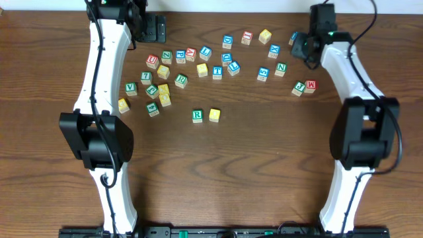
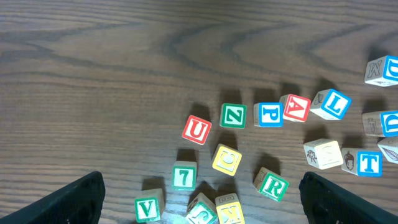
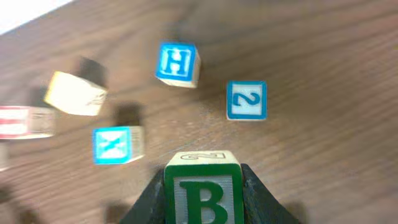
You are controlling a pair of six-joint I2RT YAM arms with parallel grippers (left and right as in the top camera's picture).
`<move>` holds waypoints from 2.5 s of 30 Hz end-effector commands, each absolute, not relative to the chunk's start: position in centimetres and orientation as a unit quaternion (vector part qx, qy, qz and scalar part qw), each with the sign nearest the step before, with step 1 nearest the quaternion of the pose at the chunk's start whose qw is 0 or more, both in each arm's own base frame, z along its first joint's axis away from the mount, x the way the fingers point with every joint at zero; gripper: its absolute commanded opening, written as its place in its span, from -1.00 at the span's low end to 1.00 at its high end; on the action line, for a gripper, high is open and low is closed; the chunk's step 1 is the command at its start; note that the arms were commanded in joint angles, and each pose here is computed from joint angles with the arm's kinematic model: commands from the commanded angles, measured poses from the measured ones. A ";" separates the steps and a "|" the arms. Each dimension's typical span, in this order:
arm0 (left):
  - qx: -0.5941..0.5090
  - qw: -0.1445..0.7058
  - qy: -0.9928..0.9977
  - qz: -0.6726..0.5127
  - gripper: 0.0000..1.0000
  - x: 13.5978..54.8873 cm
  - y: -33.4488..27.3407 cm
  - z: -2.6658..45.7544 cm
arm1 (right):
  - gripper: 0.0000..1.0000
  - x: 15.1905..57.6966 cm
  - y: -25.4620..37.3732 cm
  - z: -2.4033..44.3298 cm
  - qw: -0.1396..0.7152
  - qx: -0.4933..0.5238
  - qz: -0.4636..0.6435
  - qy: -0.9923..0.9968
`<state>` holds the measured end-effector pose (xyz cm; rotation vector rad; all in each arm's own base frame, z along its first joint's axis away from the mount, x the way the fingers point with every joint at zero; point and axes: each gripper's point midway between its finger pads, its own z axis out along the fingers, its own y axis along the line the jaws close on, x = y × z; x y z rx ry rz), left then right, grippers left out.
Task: Spell out ROBOT
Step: 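Lift the B block with the right gripper and carry it toward R and O, then lower the B block right of the O block and open the right gripper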
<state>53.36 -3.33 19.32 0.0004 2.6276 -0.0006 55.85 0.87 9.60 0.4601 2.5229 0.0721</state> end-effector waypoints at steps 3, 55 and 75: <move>-0.004 0.272 0.962 0.004 0.97 53.3 -3.1 21.1 | -0.60 54.8 3.6 13.9 0.295 0.131 0.084 0.943; -0.004 0.272 0.962 0.004 0.97 53.3 -3.1 21.1 | -0.29 38.0 23.9 2.8 0.105 -0.123 0.063 0.985; -0.004 0.272 0.962 0.004 0.97 53.3 -3.1 21.1 | -0.28 41.4 23.4 9.4 0.145 -0.099 0.080 0.981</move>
